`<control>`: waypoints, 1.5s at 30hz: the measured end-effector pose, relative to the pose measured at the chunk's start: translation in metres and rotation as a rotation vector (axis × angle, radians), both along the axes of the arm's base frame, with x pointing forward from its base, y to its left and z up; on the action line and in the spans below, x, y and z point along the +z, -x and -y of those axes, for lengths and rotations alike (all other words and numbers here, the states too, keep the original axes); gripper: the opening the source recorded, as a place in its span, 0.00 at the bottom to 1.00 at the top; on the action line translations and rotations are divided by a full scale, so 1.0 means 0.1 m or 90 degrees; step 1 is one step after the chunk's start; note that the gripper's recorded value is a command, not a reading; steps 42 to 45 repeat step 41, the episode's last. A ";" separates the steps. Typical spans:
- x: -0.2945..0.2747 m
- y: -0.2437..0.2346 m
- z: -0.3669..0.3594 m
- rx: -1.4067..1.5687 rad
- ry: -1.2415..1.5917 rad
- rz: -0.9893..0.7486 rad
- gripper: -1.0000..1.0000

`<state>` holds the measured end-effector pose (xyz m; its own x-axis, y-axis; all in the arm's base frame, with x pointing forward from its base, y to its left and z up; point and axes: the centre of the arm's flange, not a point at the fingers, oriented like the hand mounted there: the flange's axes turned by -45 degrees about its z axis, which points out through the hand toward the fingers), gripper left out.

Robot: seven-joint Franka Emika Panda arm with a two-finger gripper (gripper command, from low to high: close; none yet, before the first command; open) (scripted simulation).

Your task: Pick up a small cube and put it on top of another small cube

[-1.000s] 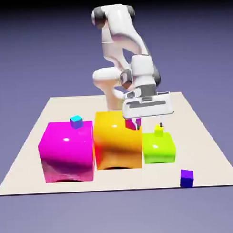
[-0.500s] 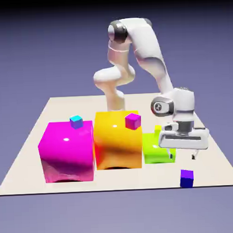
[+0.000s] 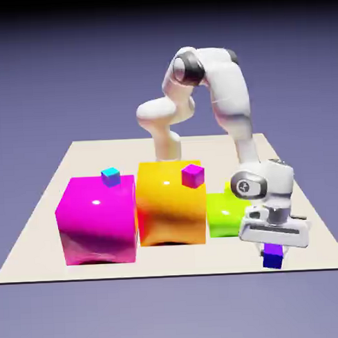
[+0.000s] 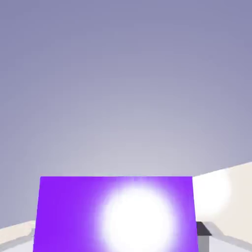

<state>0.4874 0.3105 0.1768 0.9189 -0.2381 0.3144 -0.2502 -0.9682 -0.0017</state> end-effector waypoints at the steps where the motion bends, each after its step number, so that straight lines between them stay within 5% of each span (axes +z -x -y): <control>1: 0.13 0.04 0.00 0.001 0.000 0.000 0.00; 13: 1.55 -0.05 0.79 -0.288 -0.050 -0.006 0.00; 25: 2.66 0.58 1.60 -0.590 -0.046 -0.006 0.00; 34: 2.89 1.13 1.91 -0.790 0.000 0.000 0.00; 38: 2.28 1.12 2.05 -0.790 0.001 0.000 0.00; 39: 2.21 1.12 2.06 -0.790 0.000 0.000 1.00; 45: 2.21 1.12 2.06 -0.790 0.001 -0.001 1.00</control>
